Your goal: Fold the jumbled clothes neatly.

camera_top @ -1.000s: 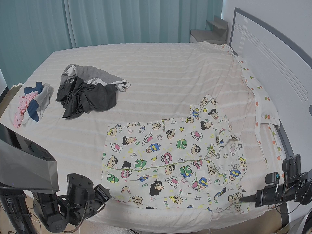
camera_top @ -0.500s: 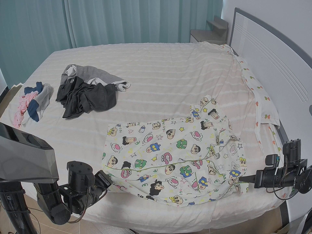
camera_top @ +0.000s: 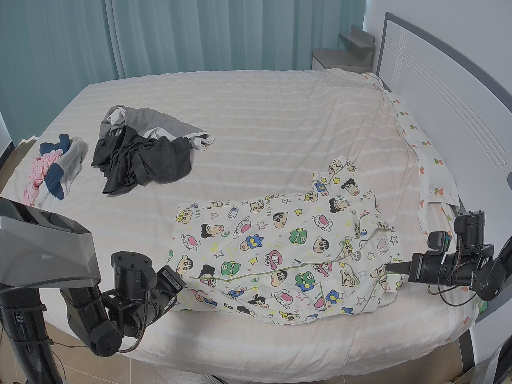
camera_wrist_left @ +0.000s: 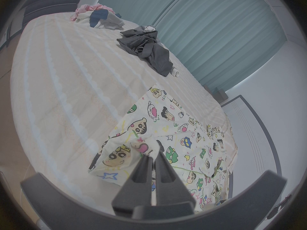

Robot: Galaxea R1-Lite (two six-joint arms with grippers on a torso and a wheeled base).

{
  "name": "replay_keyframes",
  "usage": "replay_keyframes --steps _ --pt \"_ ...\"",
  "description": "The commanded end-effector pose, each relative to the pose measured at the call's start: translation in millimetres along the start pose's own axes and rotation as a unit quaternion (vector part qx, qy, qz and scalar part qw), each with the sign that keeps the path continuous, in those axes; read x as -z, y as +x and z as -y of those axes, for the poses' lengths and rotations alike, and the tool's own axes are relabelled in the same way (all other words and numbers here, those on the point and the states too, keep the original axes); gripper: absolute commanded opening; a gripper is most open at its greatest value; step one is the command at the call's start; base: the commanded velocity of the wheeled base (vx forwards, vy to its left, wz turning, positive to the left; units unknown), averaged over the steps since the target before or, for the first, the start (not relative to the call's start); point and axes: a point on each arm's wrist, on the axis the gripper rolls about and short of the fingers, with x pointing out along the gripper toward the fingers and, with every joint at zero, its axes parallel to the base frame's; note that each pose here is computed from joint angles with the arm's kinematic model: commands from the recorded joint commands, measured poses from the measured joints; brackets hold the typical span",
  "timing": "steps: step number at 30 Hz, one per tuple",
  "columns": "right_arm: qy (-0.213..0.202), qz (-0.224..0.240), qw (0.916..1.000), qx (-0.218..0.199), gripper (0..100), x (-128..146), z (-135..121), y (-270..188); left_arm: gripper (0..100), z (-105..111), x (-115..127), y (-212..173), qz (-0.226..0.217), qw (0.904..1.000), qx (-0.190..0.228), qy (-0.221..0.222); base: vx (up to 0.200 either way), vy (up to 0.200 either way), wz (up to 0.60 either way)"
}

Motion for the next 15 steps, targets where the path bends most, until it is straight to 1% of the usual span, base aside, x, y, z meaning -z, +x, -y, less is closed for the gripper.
replay_keyframes --steps 1,5,8,12,15 --pt "0.006 0.003 1.0000 0.006 0 -2 16 19 0 0 2 13 0.002 1.0000 -0.001 -0.001 0.000 0.000 0.00" --pt "0.014 0.027 0.9995 0.005 0 -7 25 30 0 2 -2 22 0.010 0.9999 0.001 -0.005 0.000 0.000 0.00" --pt "0.020 0.041 0.9990 0.002 0 -11 31 38 0 2 -6 28 0.004 1.0000 -0.002 -0.006 0.000 0.000 0.00" --pt "0.015 0.052 0.9985 0.002 0 -14 38 51 0 5 -15 37 0.005 0.9999 -0.003 -0.012 0.000 0.000 0.00" --pt "0.013 0.063 0.9979 0.010 0 -19 43 59 0 5 -18 40 0.009 0.9998 -0.003 -0.015 0.000 0.000 0.00"
